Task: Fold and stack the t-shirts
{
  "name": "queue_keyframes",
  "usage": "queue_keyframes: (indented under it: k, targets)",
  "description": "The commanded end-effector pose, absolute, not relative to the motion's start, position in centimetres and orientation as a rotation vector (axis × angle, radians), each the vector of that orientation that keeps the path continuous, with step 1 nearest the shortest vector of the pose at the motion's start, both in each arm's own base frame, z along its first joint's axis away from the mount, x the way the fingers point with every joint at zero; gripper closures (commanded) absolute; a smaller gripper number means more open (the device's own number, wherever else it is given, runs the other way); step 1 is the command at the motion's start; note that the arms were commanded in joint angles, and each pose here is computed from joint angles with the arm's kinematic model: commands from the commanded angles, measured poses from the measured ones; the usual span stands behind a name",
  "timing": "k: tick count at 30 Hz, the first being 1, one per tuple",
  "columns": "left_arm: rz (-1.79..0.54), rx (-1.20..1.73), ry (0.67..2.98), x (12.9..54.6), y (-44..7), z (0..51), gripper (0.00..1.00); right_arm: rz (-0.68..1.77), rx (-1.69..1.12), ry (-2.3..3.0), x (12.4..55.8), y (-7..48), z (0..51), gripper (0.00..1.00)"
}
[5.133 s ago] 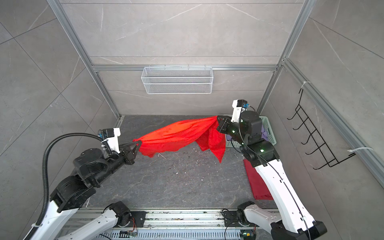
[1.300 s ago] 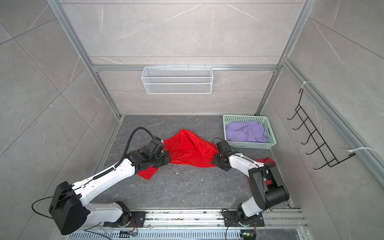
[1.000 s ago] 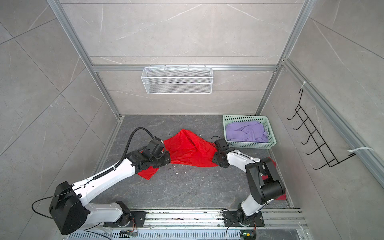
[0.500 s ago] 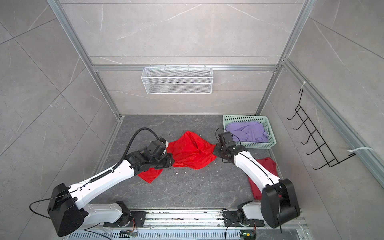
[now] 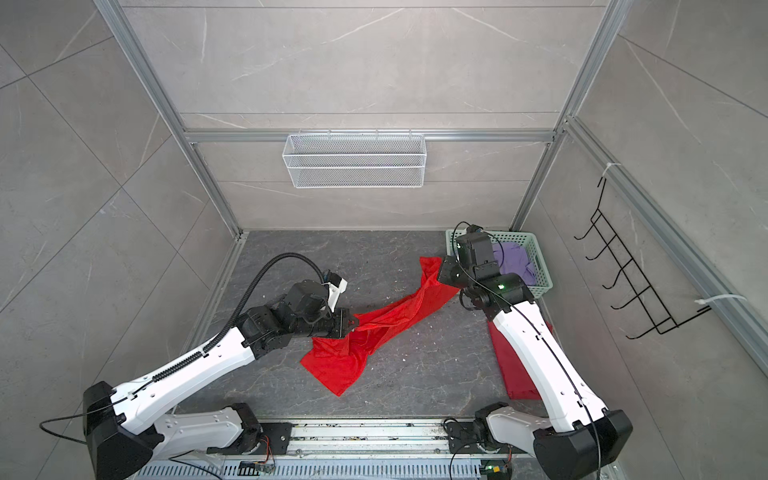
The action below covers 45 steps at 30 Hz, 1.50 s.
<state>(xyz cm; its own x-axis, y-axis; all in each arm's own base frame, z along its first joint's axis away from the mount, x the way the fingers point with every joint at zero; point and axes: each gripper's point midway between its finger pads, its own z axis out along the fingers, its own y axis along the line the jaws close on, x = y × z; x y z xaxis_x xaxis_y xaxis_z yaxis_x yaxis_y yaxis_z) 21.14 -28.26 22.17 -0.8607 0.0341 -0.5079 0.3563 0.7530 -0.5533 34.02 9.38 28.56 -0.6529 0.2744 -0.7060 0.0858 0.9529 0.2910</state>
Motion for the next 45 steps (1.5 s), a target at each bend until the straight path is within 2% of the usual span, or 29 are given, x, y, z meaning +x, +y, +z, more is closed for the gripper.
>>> queue_keyframes:
  k: [1,5,8,13,16,19,21,24,28,30,33,37,41,45]
  targets:
    - [-0.952,0.24,2.399,22.0,-28.5,23.7,1.0,0.275,0.21,2.315,33.9,9.7,27.3,0.96]
    - [-0.972,0.249,2.379,23.0,-29.5,24.4,1.0,0.367,0.146,2.333,35.7,11.9,28.2,0.94]
    - [-0.916,0.209,2.391,24.0,-29.3,23.8,1.0,0.323,0.17,2.388,37.0,12.0,27.6,0.9]
    - [-0.839,0.069,2.301,26.9,-27.8,24.6,1.0,0.316,0.213,2.344,38.1,11.8,27.5,0.8]
    - [-0.87,-0.143,2.263,30.4,-25.2,24.6,1.0,0.293,0.212,2.383,38.6,11.9,26.4,0.66]
    - [-0.922,-0.41,2.199,34.5,-20.8,23.8,1.0,0.247,0.232,2.416,38.4,11.3,25.0,0.58]
    - [-1.041,-0.572,2.134,36.8,-18.4,23.2,1.0,0.239,0.237,2.425,38.0,11.1,24.4,0.53]
    - [-1.163,-0.855,2.038,40.2,-13.9,20.7,1.0,0.241,0.235,2.446,37.1,11.0,23.3,0.51]
    - [-1.305,-0.99,2.044,43.0,-13.1,17.1,1.0,0.287,0.245,2.495,35.7,11.3,21.2,0.5]
    - [-1.302,-0.995,2.107,43.7,-13.5,15.4,0.89,0.338,0.249,2.531,34.9,11.9,19.8,0.5]
    - [-1.224,-0.962,2.183,43.7,-13.5,13.9,0.64,0.394,0.282,2.561,33.8,12.4,17.6,0.5]
    - [-1.004,-0.835,2.256,42.3,-12.1,14.6,0.47,0.5,0.297,2.582,33.1,13.6,15.3,0.5]
    - [-0.734,-0.591,2.323,40.0,-11.4,17.2,0.39,0.537,0.268,2.567,33.9,14.6,13.7,0.49]
    - [-0.675,-0.316,2.381,37.1,-13.8,19.0,0.39,0.551,0.215,2.565,34.8,16.1,11.7,0.48]
